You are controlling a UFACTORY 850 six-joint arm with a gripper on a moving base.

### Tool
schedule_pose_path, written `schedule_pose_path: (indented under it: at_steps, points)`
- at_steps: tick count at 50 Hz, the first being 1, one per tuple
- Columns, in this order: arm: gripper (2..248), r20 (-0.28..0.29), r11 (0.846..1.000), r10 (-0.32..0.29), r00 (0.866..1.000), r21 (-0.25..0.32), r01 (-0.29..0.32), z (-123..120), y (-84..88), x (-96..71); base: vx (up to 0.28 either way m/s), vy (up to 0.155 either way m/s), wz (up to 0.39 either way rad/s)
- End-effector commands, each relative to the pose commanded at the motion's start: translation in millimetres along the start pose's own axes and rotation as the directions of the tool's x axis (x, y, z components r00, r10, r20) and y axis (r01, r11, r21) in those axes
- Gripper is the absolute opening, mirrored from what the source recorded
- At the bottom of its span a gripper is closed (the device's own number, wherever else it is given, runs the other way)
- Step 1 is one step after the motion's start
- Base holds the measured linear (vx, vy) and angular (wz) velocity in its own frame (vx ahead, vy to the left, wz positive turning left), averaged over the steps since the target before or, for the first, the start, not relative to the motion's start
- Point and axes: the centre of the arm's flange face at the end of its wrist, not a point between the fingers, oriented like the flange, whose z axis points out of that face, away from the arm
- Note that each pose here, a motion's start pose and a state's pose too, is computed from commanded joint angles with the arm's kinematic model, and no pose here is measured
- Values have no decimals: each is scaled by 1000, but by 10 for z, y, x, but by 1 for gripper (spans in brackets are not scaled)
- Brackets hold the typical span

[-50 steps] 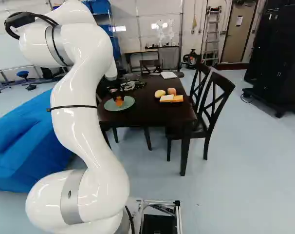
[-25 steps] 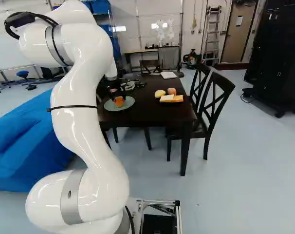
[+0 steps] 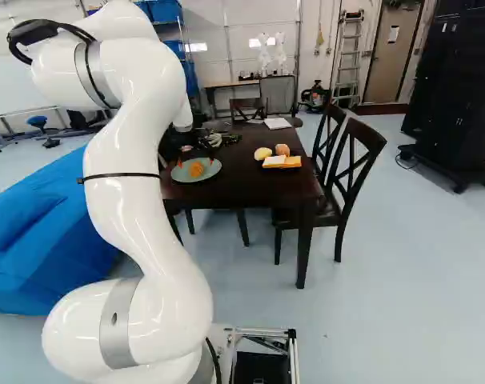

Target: Move the croissant to the empty plate

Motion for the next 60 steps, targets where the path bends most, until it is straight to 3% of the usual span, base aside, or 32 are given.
schedule_pose_path:
  at_steps: [13,29,60]
  points:
    - [247,-2,1000,0,1000,0,0,-16,0,1,0,0,0]
    - [247,-24,1000,6,1000,-1,-6,-249,42,-50,0,0,0]
    - [247,-87,999,45,995,-13,-46,-867,305,-435,0,0,0]
